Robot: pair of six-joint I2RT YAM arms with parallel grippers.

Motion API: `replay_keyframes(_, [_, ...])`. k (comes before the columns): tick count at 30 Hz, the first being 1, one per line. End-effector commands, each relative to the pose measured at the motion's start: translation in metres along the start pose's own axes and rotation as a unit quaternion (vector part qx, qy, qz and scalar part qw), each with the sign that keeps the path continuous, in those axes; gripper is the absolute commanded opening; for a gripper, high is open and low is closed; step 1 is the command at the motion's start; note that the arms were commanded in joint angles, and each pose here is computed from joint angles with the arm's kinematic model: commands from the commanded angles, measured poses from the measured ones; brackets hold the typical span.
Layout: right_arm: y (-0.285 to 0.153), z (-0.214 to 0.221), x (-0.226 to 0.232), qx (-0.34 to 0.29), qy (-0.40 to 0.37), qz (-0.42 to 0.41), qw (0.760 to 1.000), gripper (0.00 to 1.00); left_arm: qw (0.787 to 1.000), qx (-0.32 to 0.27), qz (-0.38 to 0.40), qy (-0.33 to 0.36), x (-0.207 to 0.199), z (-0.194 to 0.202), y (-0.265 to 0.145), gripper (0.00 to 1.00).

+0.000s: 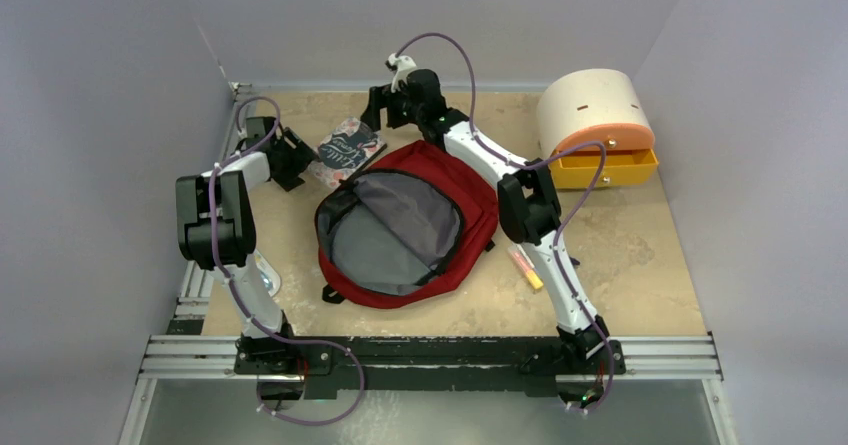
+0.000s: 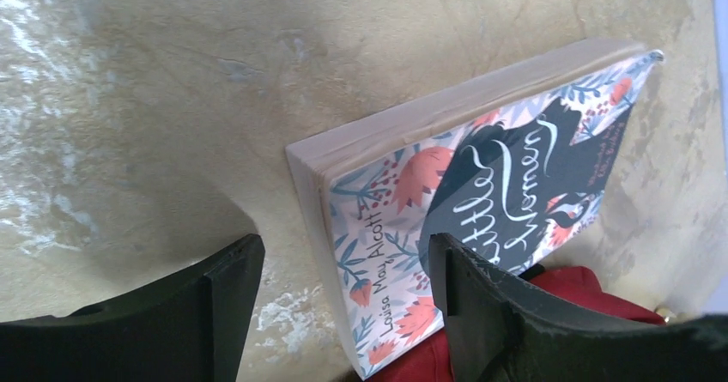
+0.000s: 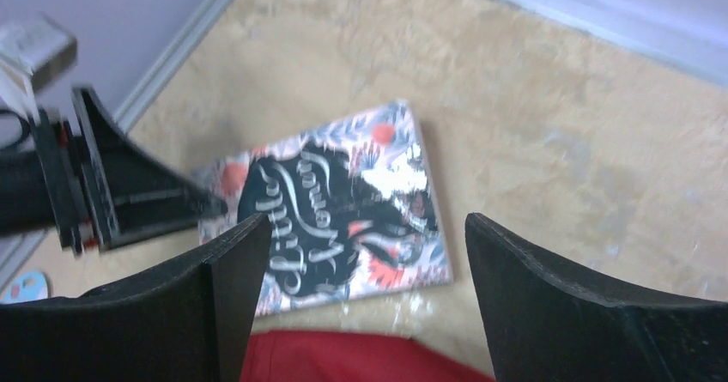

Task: Pack the student bag
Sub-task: Pick up the book from the center of the board.

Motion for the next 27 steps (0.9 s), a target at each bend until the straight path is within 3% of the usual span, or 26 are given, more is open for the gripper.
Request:
replay_keyframes(1, [0.014,-0.034,-0.006,-0.079,0.013,0.002,0.997,0.86,0.998,-0.012,0.061,0.010,-0.020,-0.006,-0.015,0.70])
replay_keyframes(9, [0.040,-0.013,-0.016,-0.075,0.032,-0.030,0.996,0.82,0.997,-0.003,0.074,0.009,-0.019,0.000,-0.014,0.70])
replay_keyframes(23, [0.050,0.061,-0.014,0.055,0.059,-0.109,0.991,0.72,0.995,0.010,0.089,0.042,-0.022,0.003,-0.006,0.70])
replay_keyframes(27, [0.049,0.070,-0.015,0.072,0.063,-0.114,0.989,0.65,0.994,0.020,0.095,0.045,-0.023,0.005,0.000,0.70])
Point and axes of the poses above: each gripper's point midway between its finger pads, its own y axis out along the fingers, its own x axis along the line the jaws close on, z = x × y, the point moved 5 cm from there along -y, back along the fingers, and after that the axes turned 5 degrees about y, right-handed, at the moved point
